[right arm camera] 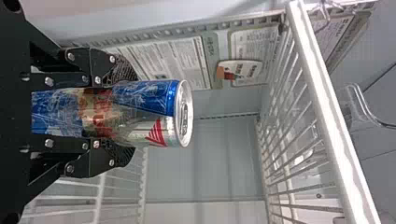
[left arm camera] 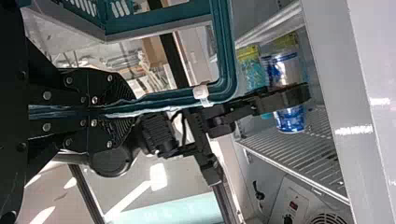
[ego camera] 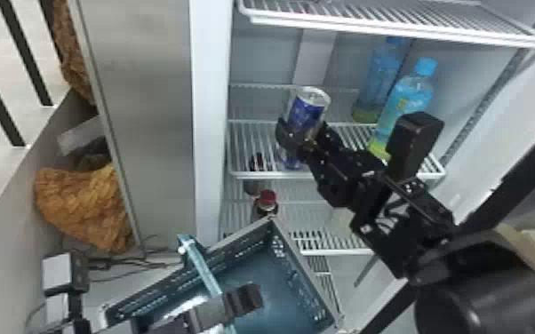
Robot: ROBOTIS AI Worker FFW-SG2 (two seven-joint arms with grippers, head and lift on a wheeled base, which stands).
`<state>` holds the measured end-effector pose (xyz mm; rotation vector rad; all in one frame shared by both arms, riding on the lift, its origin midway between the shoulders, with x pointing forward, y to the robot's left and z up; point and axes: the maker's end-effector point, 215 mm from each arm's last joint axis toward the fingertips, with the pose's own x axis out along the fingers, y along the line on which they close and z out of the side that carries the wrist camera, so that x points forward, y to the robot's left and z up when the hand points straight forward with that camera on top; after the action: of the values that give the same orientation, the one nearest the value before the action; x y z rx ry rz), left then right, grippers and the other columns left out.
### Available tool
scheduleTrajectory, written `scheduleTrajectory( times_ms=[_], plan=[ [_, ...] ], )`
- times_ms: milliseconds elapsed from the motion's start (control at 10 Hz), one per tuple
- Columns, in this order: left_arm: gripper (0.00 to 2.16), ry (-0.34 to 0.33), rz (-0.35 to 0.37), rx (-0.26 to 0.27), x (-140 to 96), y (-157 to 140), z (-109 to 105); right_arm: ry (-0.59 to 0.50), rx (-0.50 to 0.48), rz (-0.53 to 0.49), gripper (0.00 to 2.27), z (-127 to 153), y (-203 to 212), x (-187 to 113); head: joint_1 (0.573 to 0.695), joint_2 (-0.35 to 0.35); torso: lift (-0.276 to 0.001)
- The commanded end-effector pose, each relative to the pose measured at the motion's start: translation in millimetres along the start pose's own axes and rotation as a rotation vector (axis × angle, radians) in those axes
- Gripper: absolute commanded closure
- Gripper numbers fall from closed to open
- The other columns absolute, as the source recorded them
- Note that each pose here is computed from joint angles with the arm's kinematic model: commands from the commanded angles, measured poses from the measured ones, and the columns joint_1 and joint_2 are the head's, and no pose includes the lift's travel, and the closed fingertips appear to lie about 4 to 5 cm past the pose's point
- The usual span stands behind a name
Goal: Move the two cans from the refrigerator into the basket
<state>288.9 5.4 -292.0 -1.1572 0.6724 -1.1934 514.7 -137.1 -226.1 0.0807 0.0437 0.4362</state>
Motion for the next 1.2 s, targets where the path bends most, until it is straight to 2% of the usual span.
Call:
scheduleTrajectory(
  times_ms=[0, 300, 700, 1100],
  plan=[
    [1.2, -0.003, -0.002, 0.0, 0, -1, 1, 0.017, 0.014, 0.015, 1.24, -2, 11, -17, 0.695, -0.185, -0.035],
    [1.2, -0.005, -0.004, 0.0, 0, -1, 1, 0.054, 0.023, 0.037, 1.24, -5, 23, -48, 0.695, -0.189, -0.035],
    [1.2, -0.007, -0.001, -0.001, -1, 0, 1, 0.13, 0.024, 0.117, 1.24, -10, 57, -86, 0.695, -0.191, -0.035],
    [1.2, -0.016, 0.002, -0.003, -2, 1, 2, 0.289, 0.087, 0.15, 1.24, -66, 72, -113, 0.695, -0.185, -0.035]
  ],
)
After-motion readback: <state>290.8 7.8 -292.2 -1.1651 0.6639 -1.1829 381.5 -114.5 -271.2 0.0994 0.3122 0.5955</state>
